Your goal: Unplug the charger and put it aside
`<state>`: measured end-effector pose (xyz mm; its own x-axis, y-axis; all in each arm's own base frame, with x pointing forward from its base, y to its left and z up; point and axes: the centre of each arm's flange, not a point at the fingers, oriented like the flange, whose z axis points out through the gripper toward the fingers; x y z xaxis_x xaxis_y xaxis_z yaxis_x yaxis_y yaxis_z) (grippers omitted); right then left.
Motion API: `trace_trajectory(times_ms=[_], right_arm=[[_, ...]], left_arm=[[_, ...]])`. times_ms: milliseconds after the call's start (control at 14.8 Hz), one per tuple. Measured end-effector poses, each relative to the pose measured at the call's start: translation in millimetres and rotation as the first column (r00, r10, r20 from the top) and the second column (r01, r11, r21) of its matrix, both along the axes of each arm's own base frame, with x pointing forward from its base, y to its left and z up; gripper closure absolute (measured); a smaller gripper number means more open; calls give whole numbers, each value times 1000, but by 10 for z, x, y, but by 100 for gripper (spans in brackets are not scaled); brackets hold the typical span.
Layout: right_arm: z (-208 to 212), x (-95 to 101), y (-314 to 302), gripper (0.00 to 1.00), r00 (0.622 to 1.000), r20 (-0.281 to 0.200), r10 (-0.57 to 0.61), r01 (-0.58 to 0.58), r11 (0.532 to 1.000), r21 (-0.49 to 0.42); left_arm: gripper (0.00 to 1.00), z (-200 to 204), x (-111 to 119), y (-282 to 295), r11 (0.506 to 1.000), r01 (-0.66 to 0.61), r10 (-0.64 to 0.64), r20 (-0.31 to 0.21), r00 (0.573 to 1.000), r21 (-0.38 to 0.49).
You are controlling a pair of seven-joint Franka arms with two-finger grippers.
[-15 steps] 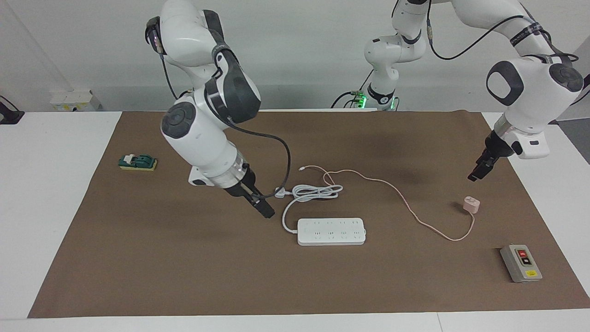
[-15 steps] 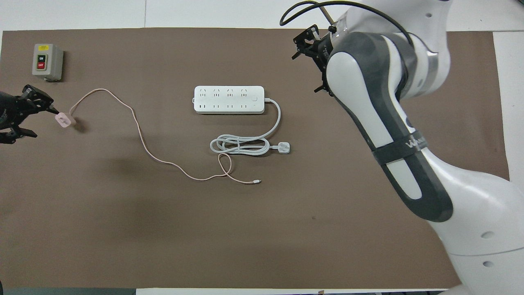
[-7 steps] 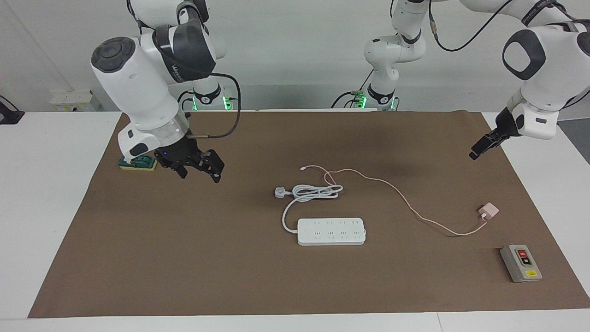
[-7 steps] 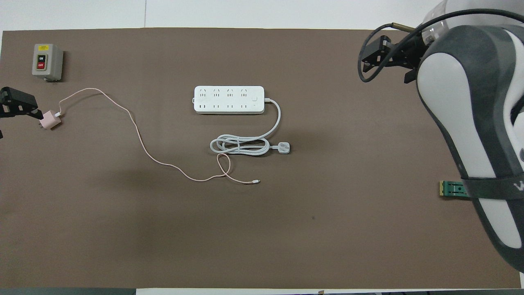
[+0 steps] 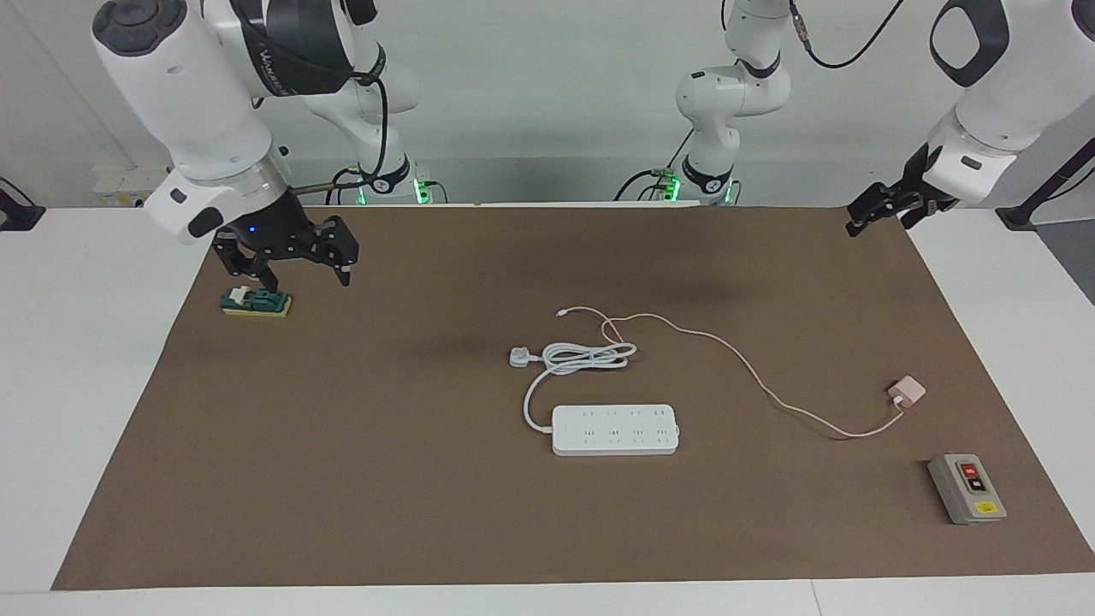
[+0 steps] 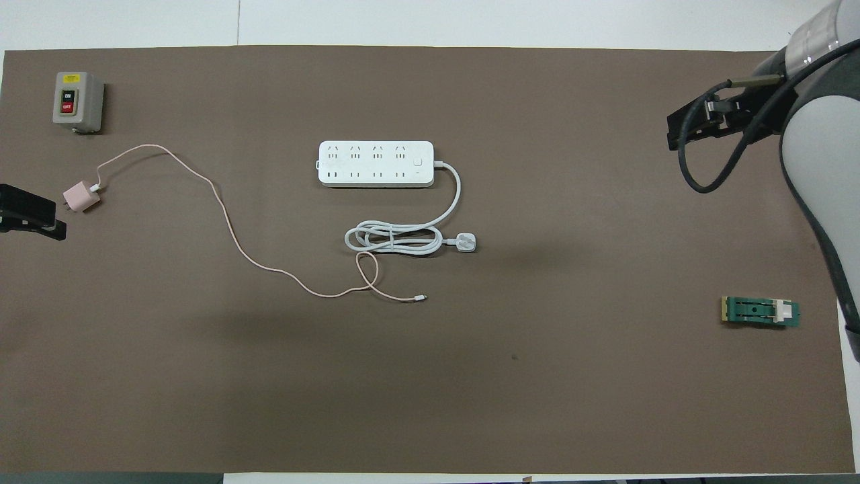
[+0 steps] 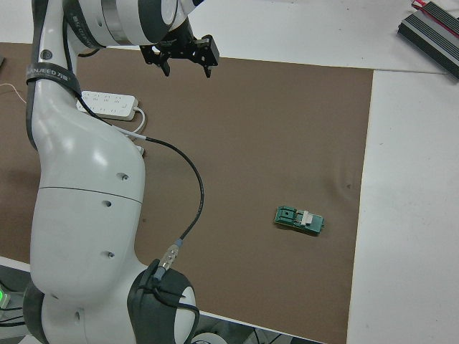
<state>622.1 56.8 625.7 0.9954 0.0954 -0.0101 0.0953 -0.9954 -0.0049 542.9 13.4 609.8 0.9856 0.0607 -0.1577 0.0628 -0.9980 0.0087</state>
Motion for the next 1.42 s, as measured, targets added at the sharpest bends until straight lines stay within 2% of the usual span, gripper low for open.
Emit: trace_trajectory(times_ms=[338, 541, 677, 947, 1150, 1421], right_arm=[[199, -331, -235, 0, 999, -24, 46, -48, 997, -60], [115, -650, -550, 0, 998, -64, 17, -20, 998, -56], [26, -792, -643, 0, 997, -77, 2, -6, 998, -57], [-37, -804, -631, 0, 998, -58, 5, -8, 998, -55], [35, -786, -555, 0, 1000, -31, -1, 1, 1000, 17], [64, -789, -554, 0, 1000, -29, -9, 10, 1000, 24]], left_arm=[[0, 123, -37, -140, 997, 75, -75, 13, 997, -7], [0, 122, -42, -193, 996, 90, -90, 10, 996, -8], [0, 123, -42, -225, 995, 98, -98, 10, 995, -8], [0, 132, -38, -206, 995, 102, -102, 15, 995, -9], [0, 142, -36, -206, 995, 103, -103, 18, 995, -8], [0, 158, -21, -209, 995, 104, -104, 32, 994, -7]])
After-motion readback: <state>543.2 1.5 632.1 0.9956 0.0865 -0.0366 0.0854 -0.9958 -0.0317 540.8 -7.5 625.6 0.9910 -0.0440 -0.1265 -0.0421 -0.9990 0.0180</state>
